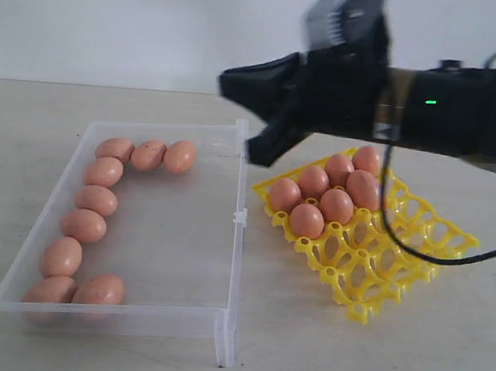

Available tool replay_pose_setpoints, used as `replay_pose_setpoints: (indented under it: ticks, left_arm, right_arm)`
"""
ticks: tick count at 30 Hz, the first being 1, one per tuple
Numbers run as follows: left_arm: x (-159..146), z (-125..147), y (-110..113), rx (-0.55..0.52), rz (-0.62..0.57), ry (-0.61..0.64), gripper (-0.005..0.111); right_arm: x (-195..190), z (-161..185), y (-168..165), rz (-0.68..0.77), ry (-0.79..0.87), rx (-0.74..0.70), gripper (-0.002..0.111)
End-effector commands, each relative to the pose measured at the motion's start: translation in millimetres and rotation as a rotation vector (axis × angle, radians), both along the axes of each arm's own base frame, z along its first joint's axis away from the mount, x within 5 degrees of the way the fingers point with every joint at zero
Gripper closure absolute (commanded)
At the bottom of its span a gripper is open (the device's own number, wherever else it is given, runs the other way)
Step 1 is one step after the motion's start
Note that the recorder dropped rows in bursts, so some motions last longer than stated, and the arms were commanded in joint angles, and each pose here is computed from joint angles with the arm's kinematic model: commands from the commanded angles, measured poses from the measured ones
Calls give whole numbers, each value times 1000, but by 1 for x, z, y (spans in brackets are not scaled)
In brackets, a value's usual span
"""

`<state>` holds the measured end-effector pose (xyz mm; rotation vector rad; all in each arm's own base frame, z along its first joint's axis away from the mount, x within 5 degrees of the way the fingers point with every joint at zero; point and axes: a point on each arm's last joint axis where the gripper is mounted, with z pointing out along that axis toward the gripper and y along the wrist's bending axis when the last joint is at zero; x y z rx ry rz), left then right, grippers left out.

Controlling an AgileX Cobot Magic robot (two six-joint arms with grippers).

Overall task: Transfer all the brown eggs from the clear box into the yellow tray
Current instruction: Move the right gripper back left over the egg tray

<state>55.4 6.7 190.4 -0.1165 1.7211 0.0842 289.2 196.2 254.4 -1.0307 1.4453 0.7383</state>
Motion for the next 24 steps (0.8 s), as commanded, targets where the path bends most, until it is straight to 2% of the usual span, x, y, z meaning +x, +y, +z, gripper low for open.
replay_pose_setpoints:
  ticks: [1,3,5,7,9,11,12,14,19,21,24]
  left_arm:
    - [0,2,0,-4,-4,-9,111]
    - [0,2,0,-4,-4,-9,111]
    - [0,2,0,-4,-4,-9,111]
    - [0,2,0,-4,-4,-9,111]
    - [0,2,0,-4,-4,-9,111]
    - [0,2,0,-4,-4,-9,111]
    - [0,2,0,-4,-4,-9,111]
    - [0,2,0,-4,-4,-9,111]
    - [0,2,0,-4,-4,-9,111]
    - [0,2,0,-4,-4,-9,111]
    - [0,2,0,-4,-4,-9,111]
  right_arm:
    - [-5,-6,77,-178,-27,-369,108]
    - [1,-12,106,-289,-21,-522,108]
    - [8,-13,131,-362,-15,-589,108]
    - [11,-15,151,-355,-26,-713,108]
    - [5,-14,172,-201,49,-840,108]
    - [-6,-18,189,78,176,-927,108]
    - [-12,-18,196,238,231,-945,108]
    - [-15,-17,206,378,277,-944,108]
    - [-1,-10,225,291,203,-810,107]
    - [1,-12,227,285,177,-796,97]
    - [7,-25,228,267,144,-837,75]
